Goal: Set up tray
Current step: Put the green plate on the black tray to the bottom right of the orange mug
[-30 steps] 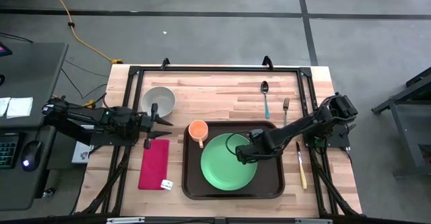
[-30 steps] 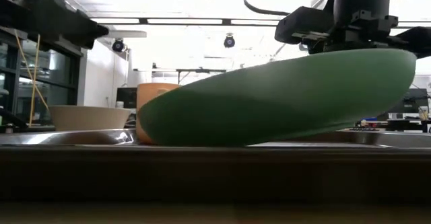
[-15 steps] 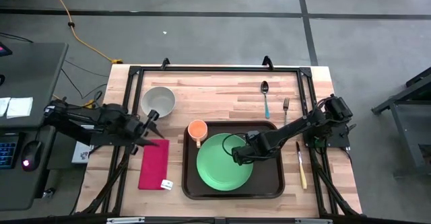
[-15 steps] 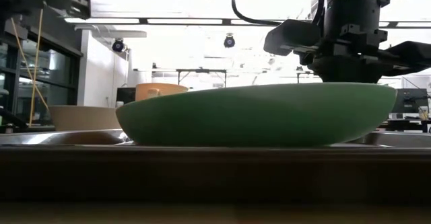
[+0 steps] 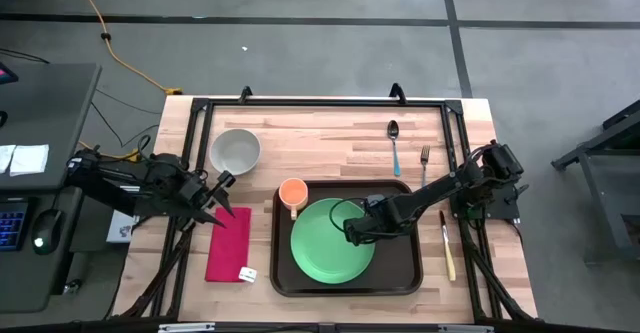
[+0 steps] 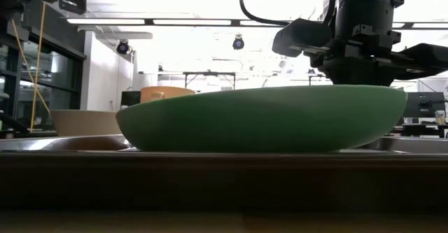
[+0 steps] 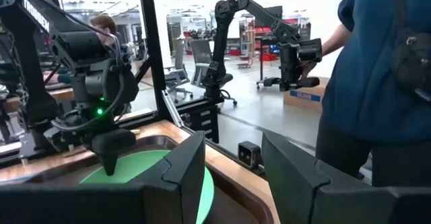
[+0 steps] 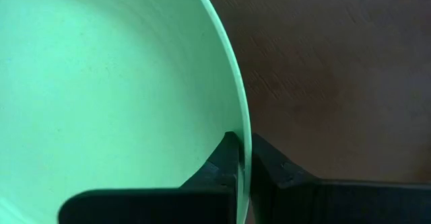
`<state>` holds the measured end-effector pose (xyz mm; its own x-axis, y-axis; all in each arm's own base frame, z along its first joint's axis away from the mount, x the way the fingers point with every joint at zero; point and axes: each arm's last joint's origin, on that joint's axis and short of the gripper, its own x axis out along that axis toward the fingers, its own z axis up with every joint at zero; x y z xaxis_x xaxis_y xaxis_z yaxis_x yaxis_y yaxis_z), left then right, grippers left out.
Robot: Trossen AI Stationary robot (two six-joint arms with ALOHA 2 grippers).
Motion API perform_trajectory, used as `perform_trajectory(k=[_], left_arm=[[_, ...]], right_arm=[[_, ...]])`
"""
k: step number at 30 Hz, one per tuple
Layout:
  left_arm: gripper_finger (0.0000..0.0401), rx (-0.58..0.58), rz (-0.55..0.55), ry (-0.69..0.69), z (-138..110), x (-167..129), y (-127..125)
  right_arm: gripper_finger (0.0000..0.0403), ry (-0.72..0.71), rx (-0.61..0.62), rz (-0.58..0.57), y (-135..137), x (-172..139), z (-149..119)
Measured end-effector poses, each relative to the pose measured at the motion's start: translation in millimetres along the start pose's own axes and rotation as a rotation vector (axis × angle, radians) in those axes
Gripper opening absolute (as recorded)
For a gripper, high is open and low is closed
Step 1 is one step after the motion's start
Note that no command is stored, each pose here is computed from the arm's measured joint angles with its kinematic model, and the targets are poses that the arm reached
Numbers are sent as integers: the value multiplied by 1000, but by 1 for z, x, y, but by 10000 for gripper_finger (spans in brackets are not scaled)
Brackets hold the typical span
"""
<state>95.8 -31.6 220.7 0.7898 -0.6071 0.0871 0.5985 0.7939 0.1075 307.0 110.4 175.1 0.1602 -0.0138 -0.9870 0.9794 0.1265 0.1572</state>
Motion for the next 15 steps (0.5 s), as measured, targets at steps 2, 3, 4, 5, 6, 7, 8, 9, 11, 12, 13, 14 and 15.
perform_trajectory(k=[2,3,4,5,6,7,8,9,11,12,13,14,15], left_arm=[[179,9,-1,2,0,0,0],[179,8,-1,7,-1,0,0],[179,7,-2,9,-1,0,0],[179,9,-4,9,-1,0,0],[179,11,-6,9,-1,0,0],[179,13,-10,9,-1,0,0],[179,15,-15,8,-1,0,0],[179,17,-17,7,-1,0,-1],[179,30,-19,8,-1,0,-1],[179,35,-19,10,-1,0,-1],[179,34,-19,16,-2,0,-1],[179,31,-20,24,-3,0,-1],[179,25,-20,34,-4,0,-1]], right_arm=[[0,1,5,-4,0,0,0],[0,0,5,-9,-1,0,0],[0,0,5,-13,-1,0,0],[0,0,5,-15,-1,0,0],[0,1,6,-15,-1,0,0],[0,2,6,-15,-1,0,0],[0,3,6,-15,-1,0,0],[0,2,6,-14,-1,0,0],[0,1,6,-15,-1,0,0],[0,1,6,-14,-1,0,0],[0,2,6,-13,-1,0,0],[0,2,8,-12,-1,0,0],[0,3,10,-11,-1,0,0]])
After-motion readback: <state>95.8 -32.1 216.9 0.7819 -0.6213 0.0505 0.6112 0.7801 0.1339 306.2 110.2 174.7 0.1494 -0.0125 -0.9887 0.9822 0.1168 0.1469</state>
